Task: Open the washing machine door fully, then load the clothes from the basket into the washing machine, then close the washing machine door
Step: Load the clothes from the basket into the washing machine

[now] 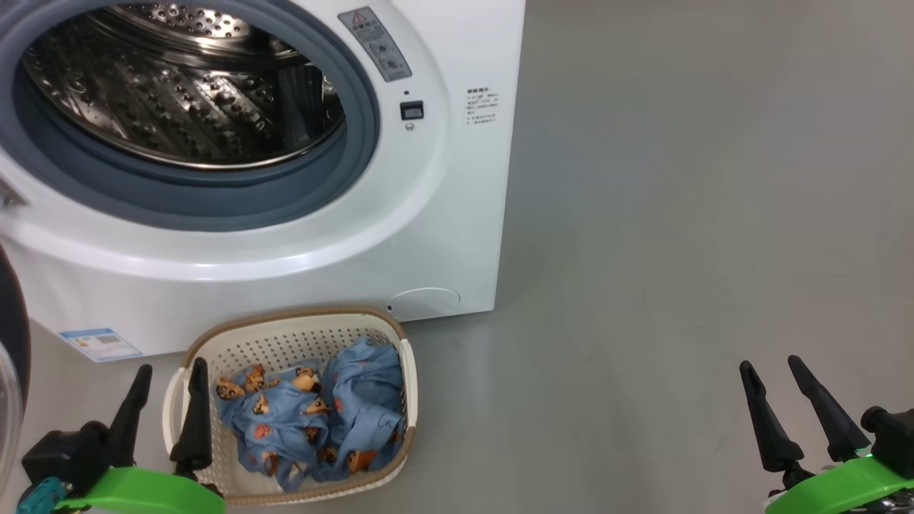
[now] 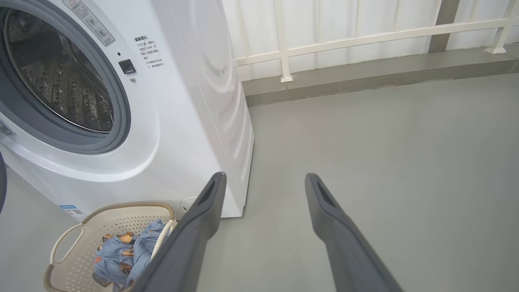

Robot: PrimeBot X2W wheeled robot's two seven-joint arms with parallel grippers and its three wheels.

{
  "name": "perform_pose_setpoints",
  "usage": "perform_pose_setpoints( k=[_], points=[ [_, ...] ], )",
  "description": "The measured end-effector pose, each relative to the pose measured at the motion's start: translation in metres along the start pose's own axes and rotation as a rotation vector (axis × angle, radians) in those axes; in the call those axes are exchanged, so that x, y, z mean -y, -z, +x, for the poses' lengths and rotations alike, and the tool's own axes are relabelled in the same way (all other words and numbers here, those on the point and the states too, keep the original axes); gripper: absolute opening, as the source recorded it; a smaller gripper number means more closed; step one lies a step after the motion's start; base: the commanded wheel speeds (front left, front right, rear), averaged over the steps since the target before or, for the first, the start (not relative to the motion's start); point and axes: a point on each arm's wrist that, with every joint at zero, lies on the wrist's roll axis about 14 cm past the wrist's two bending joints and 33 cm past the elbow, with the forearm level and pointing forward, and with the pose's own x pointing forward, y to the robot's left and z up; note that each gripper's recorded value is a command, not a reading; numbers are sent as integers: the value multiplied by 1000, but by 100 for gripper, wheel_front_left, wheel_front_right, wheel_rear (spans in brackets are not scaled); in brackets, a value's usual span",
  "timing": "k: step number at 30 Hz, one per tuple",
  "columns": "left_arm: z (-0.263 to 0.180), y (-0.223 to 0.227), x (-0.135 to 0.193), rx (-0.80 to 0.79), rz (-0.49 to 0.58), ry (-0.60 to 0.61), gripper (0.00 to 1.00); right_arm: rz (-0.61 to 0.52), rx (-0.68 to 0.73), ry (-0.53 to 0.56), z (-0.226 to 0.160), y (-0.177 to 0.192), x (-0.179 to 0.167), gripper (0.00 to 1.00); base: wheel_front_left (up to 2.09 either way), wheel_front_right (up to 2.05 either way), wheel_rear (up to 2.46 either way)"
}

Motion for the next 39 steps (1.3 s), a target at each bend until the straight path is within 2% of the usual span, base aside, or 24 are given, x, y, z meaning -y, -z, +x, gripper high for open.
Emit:
perform_pose_setpoints(
  k=[9, 17, 27, 39],
  points=[
    [7, 4, 1, -10, 4, 2, 100, 4, 6, 0, 6, -1, -1, 100, 39, -39, 1],
    [7, 26, -5, -74, -2, -21, 100, 11, -10, 0, 10, 5, -2, 100, 0, 0, 0],
    [17, 93, -5, -270, -7, -36, 100, 31, -14, -2, 33, 12, -7, 100, 0, 0, 0],
    [49, 175, -23, -533, 60, -41, 100, 41, -38, -11, 75, 31, -9, 100, 0, 0, 0]
  ],
)
